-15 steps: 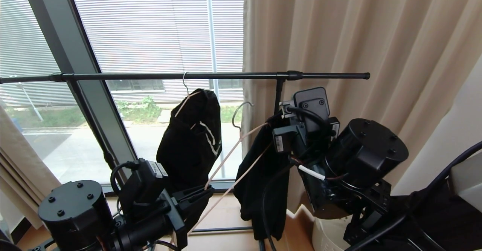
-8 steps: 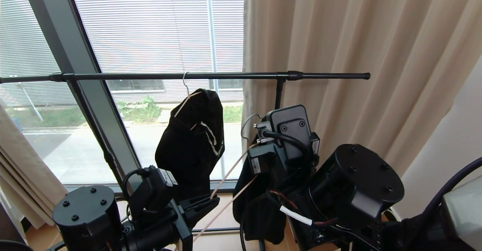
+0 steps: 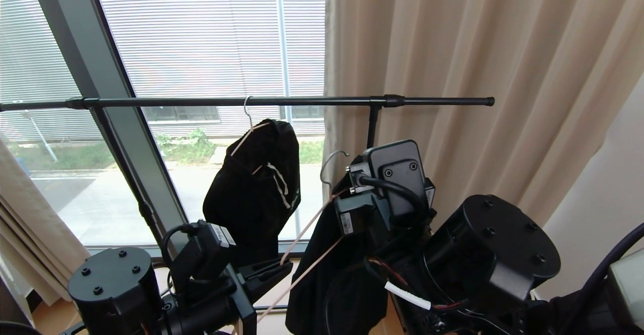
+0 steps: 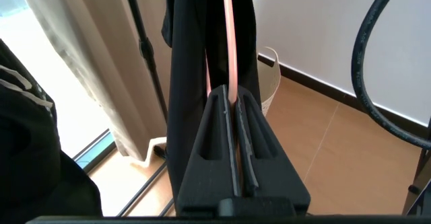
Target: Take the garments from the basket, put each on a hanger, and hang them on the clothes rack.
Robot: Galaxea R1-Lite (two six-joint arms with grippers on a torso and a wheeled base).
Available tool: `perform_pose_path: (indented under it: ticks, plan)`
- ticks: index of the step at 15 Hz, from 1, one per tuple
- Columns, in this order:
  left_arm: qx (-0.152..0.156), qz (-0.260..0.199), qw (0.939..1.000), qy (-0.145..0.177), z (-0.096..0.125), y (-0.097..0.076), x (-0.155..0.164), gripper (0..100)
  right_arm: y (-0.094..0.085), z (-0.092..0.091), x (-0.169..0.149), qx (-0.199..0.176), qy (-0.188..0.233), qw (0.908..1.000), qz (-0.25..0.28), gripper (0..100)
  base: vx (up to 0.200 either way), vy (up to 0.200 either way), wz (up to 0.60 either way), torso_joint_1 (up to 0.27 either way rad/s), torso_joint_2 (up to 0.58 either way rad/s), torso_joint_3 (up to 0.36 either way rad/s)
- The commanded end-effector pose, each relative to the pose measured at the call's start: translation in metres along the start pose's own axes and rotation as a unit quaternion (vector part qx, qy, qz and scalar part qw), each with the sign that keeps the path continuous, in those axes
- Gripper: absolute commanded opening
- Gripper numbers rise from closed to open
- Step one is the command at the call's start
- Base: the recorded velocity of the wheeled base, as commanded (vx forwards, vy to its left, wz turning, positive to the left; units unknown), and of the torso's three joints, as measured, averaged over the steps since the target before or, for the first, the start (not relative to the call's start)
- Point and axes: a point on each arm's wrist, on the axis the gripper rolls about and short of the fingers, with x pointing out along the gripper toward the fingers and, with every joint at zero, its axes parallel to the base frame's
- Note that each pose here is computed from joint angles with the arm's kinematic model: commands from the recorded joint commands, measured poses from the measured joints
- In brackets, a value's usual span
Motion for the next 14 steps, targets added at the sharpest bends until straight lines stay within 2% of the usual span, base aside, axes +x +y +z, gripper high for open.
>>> perform_pose_path:
  ticks: [1,2,5,7,10,14]
  plan:
    - [0.003,0.0,0.9999,-0.011,0.005,-0.001,-0.003,0,-0.001,-0.002,-0.001,-0.004,0.003,1.0,0.001,0,0.0,0.0,0.0,0.0,0.0,0.0]
    - [0.004,-0.001,0.9999,-0.015,0.006,-0.001,-0.004,0,0.0,-0.004,-0.002,-0.006,0.006,1.0,0.003,100,0.0,0.0,0.0,0.0,0.0,0.0]
    - [0.005,-0.001,0.9999,-0.016,0.007,-0.002,-0.004,0,0.0,-0.005,-0.002,-0.006,0.006,1.0,0.003,100,0.0,0.0,0.0,0.0,0.0,0.0]
    - [0.006,-0.002,0.9998,-0.018,0.008,-0.003,-0.007,0,-0.014,0.003,0.004,-0.006,-0.001,0.9998,-0.017,100,0.0,0.0,0.0,0.0,0.0,0.0]
    - [0.008,-0.001,0.9997,-0.025,0.011,-0.003,-0.009,0,-0.023,0.01,0.005,-0.001,-0.007,0.9996,-0.026,100,0.0,0.0,0.0,0.0,0.0,0.0]
    - [0.011,0.001,0.9993,-0.035,0.015,-0.002,-0.01,0,-0.022,0.004,0.002,-0.011,0.0,0.9997,-0.021,100,0.0,0.0,0.0,0.0,0.0,0.0]
